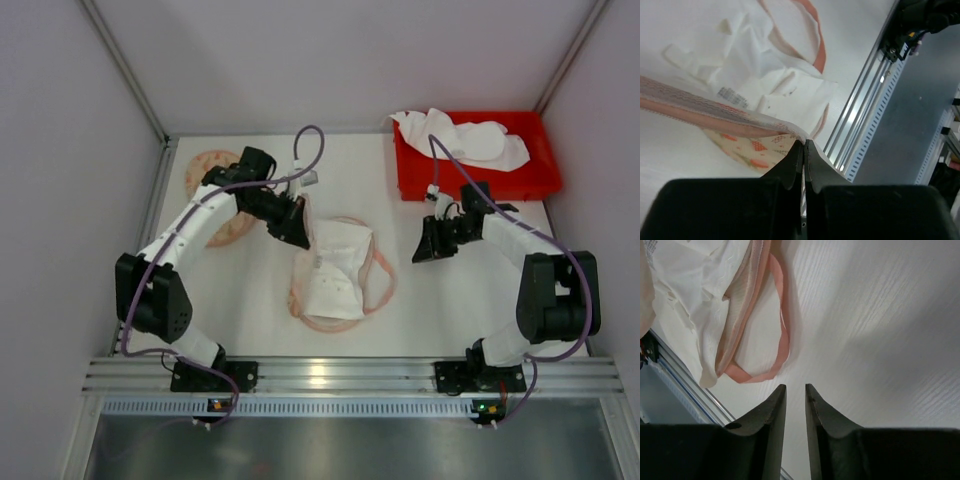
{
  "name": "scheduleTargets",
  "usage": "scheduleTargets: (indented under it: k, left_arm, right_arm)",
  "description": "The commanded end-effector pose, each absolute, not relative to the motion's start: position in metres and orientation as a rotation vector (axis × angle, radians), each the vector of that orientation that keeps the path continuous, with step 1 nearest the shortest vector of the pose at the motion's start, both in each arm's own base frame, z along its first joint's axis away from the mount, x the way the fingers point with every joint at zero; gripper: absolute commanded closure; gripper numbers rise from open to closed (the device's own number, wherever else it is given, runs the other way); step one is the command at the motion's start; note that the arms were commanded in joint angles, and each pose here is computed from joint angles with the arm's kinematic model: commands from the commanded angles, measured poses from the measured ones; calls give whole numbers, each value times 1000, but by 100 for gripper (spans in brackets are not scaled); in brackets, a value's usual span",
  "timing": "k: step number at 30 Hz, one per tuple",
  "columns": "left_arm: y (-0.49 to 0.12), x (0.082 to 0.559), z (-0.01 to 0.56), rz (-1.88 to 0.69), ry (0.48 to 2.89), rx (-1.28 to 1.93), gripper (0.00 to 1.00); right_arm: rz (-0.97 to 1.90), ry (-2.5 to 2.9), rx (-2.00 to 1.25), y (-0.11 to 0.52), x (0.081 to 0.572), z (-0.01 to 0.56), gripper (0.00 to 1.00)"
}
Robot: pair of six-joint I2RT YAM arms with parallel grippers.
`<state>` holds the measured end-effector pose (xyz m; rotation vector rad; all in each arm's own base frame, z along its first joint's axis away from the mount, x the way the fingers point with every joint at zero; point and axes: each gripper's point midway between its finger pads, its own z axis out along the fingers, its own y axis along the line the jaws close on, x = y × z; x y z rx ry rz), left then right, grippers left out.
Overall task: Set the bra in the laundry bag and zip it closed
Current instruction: Close the laundry bag at the center of the board.
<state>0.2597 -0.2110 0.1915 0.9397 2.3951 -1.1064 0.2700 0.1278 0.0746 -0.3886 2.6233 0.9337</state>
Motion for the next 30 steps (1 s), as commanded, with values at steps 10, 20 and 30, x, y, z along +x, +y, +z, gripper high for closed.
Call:
scheduleTargets:
  k: [10,20,30]
  left_arm:
    - [-344,235,149,-1314,2454,1016,100]
    - [-380,235,34,-986,2697,905,100]
    - [-390,235,98,-1138,2465,991,67]
  right_arm:
    - [939,2608,-408,126,265,76,85]
    - [899,2608,-373,121,272,74,84]
    - [1063,2496,-314,128,269,104,72]
